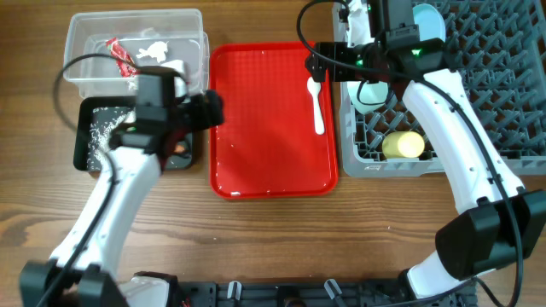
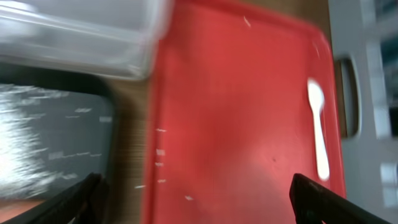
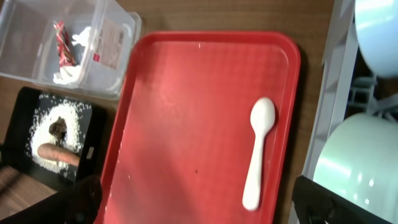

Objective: Sort waste into correct bins and load items into the dishwasher rack
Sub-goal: 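Grasp the white spoon on the red tray with right gripper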

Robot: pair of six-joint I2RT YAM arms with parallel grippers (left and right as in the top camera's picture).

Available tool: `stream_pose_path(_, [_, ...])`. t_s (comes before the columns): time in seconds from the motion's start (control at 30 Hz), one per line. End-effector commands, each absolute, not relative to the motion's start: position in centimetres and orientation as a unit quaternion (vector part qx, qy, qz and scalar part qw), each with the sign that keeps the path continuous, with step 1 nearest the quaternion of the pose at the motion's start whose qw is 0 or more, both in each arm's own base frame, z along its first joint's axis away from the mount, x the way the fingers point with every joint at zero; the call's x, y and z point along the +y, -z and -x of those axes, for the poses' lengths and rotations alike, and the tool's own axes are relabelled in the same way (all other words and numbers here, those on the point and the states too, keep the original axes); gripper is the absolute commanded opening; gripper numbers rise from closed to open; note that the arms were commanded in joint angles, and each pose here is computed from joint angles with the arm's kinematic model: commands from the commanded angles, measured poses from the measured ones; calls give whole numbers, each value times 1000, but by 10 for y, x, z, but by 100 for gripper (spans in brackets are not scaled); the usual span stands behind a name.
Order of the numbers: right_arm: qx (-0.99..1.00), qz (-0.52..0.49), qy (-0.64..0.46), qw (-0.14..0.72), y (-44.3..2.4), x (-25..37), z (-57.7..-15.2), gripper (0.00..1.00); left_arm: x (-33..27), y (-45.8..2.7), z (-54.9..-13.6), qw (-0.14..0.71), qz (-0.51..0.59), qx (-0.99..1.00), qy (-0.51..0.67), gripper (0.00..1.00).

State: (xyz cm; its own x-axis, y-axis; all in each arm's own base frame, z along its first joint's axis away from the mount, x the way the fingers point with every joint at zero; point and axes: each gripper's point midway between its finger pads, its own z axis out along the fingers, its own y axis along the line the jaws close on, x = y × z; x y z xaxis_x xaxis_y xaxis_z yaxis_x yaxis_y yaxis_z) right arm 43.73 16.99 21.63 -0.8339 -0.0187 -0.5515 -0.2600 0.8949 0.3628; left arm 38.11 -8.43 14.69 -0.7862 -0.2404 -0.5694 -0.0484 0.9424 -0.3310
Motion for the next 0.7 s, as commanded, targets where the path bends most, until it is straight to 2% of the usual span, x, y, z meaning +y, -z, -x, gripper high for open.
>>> stream_pose_path(0.0, [938, 56, -204, 275, -198, 168, -452, 94, -117, -114, -383, 292, 14, 946, 136, 93])
stream_pose_path(0.2, [949, 57, -199, 237, -145, 186, -464, 82, -98, -109, -397, 305, 114, 938, 116, 92])
stream_pose_path(0.3, [960, 38, -159, 228, -110, 189, -473, 81, -89, -110, -400, 306, 145, 933, 119, 94])
stream_pose_path(0.33, [961, 39, -150, 228, -102, 191, -476, 80, -89, -111, -401, 308, 146, 933, 120, 100])
stream_pose_path(0.57, [966, 28, -25, 256, -61, 176, -495, 78, -89, -111, -401, 309, 145, 932, 120, 100])
stream_pose_path(0.67, [967, 29, -15, 251, -47, 174, -496, 78, -89, -111, -401, 308, 146, 932, 120, 100])
